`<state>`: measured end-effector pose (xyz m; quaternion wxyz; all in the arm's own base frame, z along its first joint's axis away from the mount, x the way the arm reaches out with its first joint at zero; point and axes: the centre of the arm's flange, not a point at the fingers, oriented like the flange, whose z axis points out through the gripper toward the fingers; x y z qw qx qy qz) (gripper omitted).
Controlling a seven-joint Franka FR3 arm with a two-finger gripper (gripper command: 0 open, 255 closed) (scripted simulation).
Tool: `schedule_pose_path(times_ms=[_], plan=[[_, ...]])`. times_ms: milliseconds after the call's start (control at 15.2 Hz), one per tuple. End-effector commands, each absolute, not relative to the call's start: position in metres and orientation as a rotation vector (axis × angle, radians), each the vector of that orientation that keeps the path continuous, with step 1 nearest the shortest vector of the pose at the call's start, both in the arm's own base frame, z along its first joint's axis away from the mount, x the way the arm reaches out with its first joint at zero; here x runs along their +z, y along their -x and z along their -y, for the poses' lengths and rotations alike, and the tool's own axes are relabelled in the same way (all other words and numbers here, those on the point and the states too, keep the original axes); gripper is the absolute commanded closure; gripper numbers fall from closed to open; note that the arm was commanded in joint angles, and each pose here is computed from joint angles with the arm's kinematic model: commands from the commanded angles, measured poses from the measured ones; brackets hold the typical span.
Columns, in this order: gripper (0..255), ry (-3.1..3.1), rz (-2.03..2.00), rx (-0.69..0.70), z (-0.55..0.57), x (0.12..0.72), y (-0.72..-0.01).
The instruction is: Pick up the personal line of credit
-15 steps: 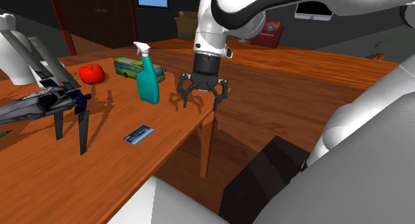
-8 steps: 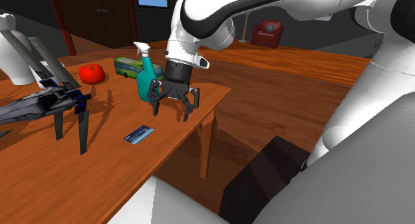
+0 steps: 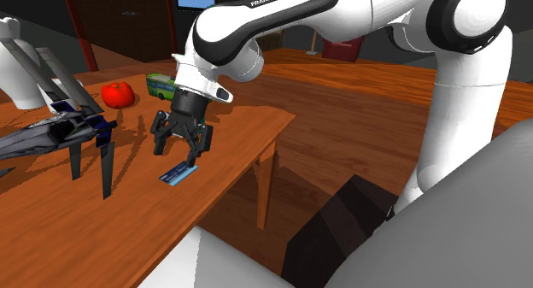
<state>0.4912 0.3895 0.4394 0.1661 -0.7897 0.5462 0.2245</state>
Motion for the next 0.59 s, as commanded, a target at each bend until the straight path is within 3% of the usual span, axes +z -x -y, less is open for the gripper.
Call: schedule_pose_path(times_ms=[0, 528], plan=[[0, 2.207, -1.592, 0.66, -0.398, 0.436, -0.5], [0, 2.207, -1.592, 0.66, -0.398, 0.396, -0.5]])
